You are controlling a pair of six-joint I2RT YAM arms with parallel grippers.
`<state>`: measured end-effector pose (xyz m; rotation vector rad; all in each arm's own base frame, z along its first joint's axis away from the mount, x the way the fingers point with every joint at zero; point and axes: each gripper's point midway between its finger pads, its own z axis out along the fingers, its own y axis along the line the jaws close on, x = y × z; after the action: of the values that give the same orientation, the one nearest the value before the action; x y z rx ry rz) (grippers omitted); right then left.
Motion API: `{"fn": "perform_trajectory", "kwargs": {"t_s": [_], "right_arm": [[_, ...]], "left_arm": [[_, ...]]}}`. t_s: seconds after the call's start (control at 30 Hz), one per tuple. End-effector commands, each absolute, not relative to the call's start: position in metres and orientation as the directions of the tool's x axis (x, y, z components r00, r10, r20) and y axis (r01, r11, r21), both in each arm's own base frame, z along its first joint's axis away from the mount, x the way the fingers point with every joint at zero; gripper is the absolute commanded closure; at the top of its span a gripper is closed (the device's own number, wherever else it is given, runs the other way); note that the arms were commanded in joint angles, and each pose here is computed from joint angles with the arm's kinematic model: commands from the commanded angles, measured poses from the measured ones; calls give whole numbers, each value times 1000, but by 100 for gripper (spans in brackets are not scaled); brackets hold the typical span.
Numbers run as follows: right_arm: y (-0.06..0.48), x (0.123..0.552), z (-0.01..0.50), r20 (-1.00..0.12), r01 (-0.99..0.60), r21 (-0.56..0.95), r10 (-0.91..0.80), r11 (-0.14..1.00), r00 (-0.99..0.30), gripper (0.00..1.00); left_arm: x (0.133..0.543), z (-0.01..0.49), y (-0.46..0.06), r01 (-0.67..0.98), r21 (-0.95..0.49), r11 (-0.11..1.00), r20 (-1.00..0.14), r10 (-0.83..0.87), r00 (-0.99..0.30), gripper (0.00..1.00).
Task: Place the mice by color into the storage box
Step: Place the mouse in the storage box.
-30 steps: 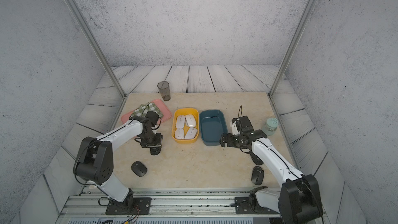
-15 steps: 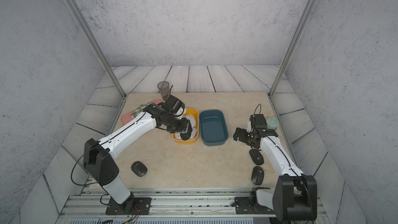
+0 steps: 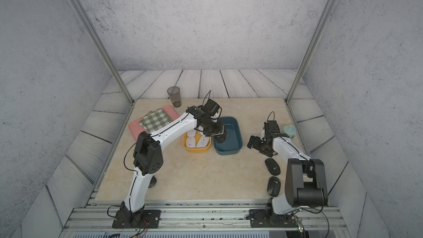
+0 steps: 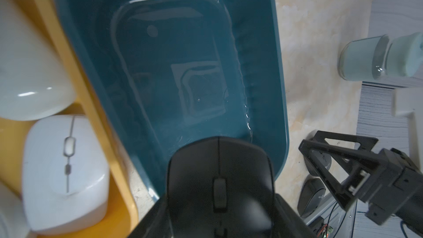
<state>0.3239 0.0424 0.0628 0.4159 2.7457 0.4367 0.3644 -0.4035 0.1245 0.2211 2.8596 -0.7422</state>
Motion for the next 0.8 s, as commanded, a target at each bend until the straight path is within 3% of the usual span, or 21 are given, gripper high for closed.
{"fn": "perform_trajectory", "kwargs": {"t_s": [0.0,0.2,0.33,0.6,0.77], "right_arm": [[45,322,65,-275,231,362,340,903,-899,4],[46,320,73,-291,231,375,350,898,-890,3],[43,317,79,-308,228,361,347,904,-886,1],[42,311,90,-327,215,358,338,909,-883,1],[41,308,97,-333,216,360,342,908,-879,1]], "left_arm": [[368,111,-400,121,-429,895,-182,45,-982,54],[371,79,-397,53,-363,930,-146,0,-989,51],[368,67,-397,44,-314,948,-134,2,-991,43],[366,60,-403,48,-286,957,-132,10,-991,18],[366,80,-413,78,-314,946,-170,25,-985,16]]}}
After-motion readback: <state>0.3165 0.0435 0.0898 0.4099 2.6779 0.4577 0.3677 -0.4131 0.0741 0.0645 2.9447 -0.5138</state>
